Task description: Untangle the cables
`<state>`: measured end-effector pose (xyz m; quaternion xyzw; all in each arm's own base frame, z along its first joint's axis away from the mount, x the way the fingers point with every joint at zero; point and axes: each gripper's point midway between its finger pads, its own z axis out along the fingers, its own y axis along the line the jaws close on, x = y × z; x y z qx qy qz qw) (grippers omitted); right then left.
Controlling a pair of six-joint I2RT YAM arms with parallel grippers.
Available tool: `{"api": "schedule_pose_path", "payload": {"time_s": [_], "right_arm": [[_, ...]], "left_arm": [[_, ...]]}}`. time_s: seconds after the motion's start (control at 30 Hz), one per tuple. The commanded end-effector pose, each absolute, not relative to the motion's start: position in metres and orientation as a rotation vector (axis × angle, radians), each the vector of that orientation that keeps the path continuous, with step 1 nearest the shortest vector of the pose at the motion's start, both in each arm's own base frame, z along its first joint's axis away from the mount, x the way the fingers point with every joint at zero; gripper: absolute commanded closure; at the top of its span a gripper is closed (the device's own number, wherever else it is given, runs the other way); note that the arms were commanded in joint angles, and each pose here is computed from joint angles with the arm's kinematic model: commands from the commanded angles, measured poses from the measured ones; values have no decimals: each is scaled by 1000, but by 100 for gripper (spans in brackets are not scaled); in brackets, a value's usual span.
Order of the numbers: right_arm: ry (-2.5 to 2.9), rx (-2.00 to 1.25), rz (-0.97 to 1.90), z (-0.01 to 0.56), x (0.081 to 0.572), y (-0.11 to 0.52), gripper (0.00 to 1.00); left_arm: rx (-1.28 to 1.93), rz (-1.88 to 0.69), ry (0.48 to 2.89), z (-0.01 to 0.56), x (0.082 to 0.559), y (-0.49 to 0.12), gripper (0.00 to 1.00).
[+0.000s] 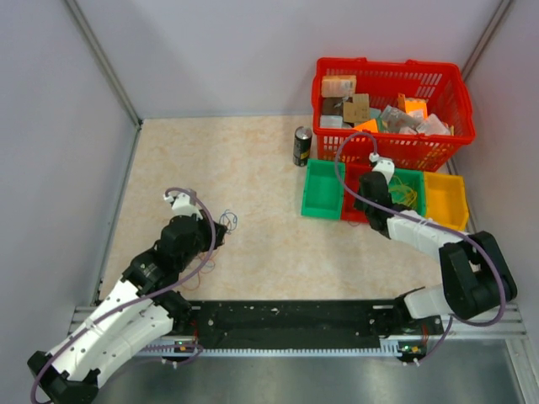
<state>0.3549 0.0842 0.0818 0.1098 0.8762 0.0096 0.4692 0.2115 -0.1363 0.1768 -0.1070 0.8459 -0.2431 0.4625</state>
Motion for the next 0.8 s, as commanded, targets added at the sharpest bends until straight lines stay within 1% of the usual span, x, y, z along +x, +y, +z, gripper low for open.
{"api": "schedule_pose_path", "payload": {"time_s": [0.0, 0.13, 0.27, 0.5, 0.67, 0.77], "right_arm": [[2013, 282, 28, 114, 390, 79, 100], [1902, 256, 27, 143, 404, 78, 100], [1878, 268, 44, 153, 417, 82, 100], [1840, 444, 124, 124, 420, 78, 100], [1838, 630, 176, 97, 410, 71, 100], [1877, 681, 190, 78, 404, 70, 100]], "left_arm": [[-233, -668, 2012, 198, 215, -145, 100], [-227, -667, 2008, 200, 215, -144, 100], [-229, -669, 2006, 201, 215, -145, 100], [-231, -688, 2009, 197, 211, -145, 100], [-238, -669, 1993, 198, 209, -138, 100], [-233, -679, 1990, 201, 208, -139, 100]]}}
